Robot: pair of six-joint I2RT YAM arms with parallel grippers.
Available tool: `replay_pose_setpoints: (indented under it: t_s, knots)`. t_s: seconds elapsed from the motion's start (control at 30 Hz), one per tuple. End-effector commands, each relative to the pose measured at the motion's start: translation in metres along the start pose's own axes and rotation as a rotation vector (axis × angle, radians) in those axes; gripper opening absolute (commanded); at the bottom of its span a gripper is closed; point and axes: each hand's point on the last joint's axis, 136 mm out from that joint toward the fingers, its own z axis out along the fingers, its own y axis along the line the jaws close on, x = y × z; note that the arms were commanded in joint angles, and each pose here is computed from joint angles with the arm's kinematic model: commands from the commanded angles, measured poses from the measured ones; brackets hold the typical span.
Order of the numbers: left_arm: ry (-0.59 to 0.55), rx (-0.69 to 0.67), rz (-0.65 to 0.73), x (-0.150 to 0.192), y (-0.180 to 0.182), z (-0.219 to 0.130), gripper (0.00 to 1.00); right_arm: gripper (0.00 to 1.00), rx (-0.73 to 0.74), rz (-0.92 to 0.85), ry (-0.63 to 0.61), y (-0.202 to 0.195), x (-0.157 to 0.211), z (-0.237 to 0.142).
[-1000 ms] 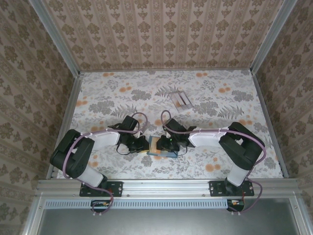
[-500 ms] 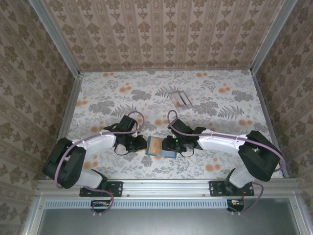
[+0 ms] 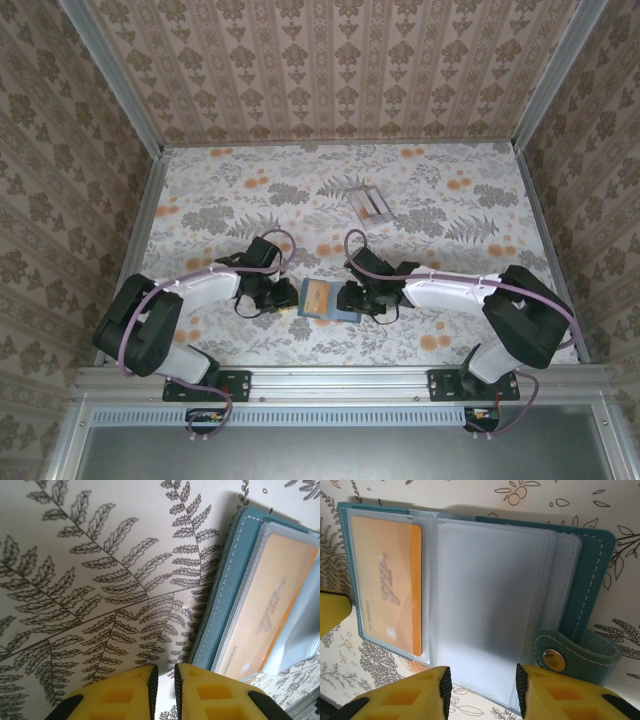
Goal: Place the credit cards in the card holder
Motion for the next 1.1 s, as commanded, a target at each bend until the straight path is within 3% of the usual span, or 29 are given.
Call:
replay_pose_setpoints:
  t_s: [0.0,0.37,0.83,1.07]
  knots:
    - [0.017,-0.013,0.005,0.002,0.006,0.008,0.20,0.40,0.043,0.020,0.012,-0.012,0.006,0.009]
    - [0.032,0.005,-0.003,0.005,0.004,0.012,0.18,0.29,0.025,0.011,0.016,-0.005,0.004,0.012]
    - [0.046,0.010,0.001,0.007,0.003,0.014,0.17,0.28,-0.092,0.014,-0.010,0.019,-0.004,0.014]
    - [0.047,0.012,0.003,0.008,0.002,0.012,0.17,0.38,-0.008,0.022,-0.034,0.002,-0.003,0.002]
